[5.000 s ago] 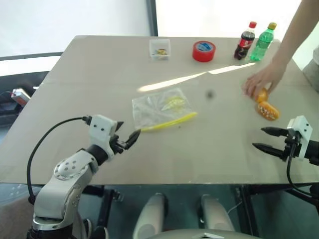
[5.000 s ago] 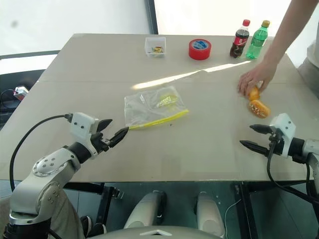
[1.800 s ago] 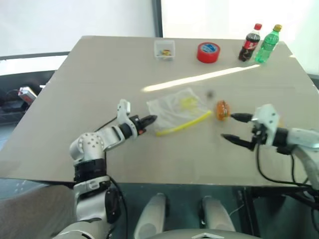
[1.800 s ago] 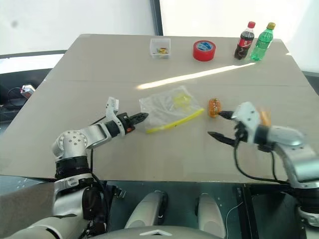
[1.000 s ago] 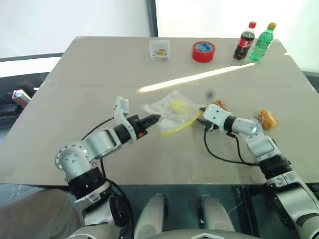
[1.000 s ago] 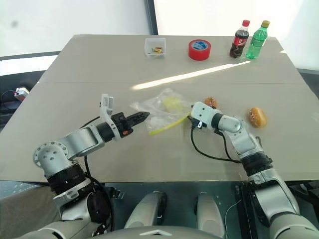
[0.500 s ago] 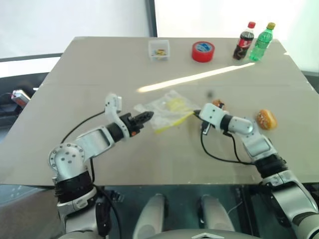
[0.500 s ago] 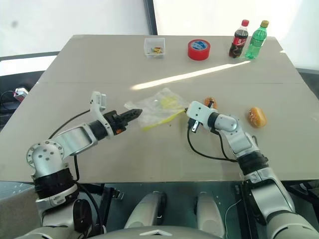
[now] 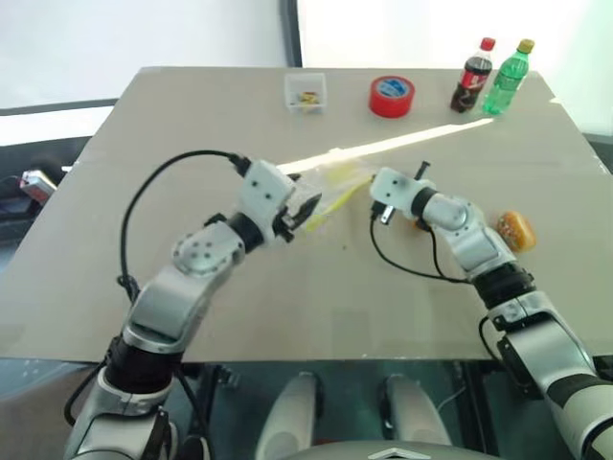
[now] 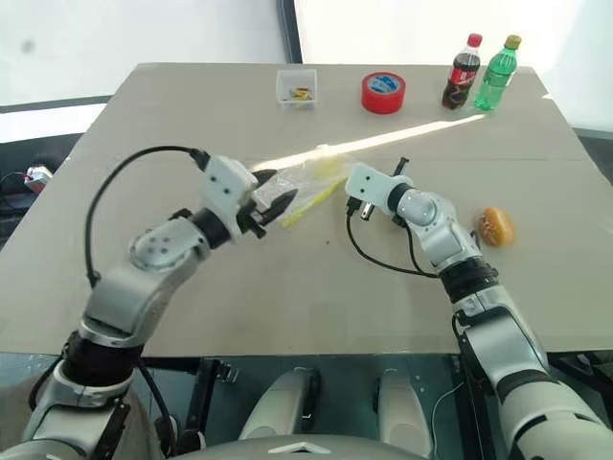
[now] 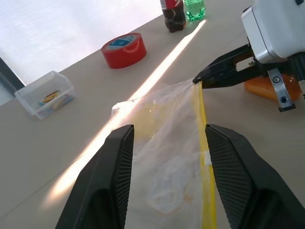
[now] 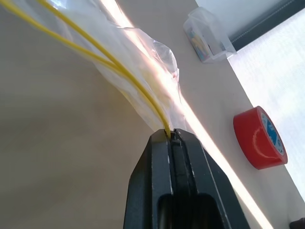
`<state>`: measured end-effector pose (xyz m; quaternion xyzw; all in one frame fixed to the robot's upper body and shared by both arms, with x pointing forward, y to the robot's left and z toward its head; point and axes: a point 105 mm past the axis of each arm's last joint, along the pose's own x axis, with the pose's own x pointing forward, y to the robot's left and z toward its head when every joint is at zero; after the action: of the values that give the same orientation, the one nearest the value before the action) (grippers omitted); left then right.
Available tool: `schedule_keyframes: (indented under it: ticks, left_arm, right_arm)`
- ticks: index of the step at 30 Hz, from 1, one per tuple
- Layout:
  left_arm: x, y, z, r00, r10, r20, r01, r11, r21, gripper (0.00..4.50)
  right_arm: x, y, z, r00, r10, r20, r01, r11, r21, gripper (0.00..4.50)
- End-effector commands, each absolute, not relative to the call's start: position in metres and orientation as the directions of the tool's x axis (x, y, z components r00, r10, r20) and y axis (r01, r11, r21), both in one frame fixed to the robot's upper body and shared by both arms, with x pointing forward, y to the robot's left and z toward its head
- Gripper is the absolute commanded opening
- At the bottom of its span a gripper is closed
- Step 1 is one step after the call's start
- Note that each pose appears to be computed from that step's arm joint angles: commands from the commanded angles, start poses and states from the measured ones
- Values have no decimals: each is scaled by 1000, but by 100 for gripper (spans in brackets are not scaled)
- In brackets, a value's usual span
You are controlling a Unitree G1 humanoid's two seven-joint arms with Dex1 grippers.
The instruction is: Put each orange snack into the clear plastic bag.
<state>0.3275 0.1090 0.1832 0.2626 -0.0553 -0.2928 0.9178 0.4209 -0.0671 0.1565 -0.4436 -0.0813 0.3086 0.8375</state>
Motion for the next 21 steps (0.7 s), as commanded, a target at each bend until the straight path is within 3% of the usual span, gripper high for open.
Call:
schedule_keyframes:
  ticks: [1,21]
  left_arm:
    - [328,111,174,842,-533,-81,459,632,624,250]
    - [328,111,151,846,-503,-175,473,557,683,250]
  right_arm:
    - [421,-57,173,789,609,-82,-405,416,-814,0]
    - [418,-53,171,786,615,-67,-393,413,-822,0]
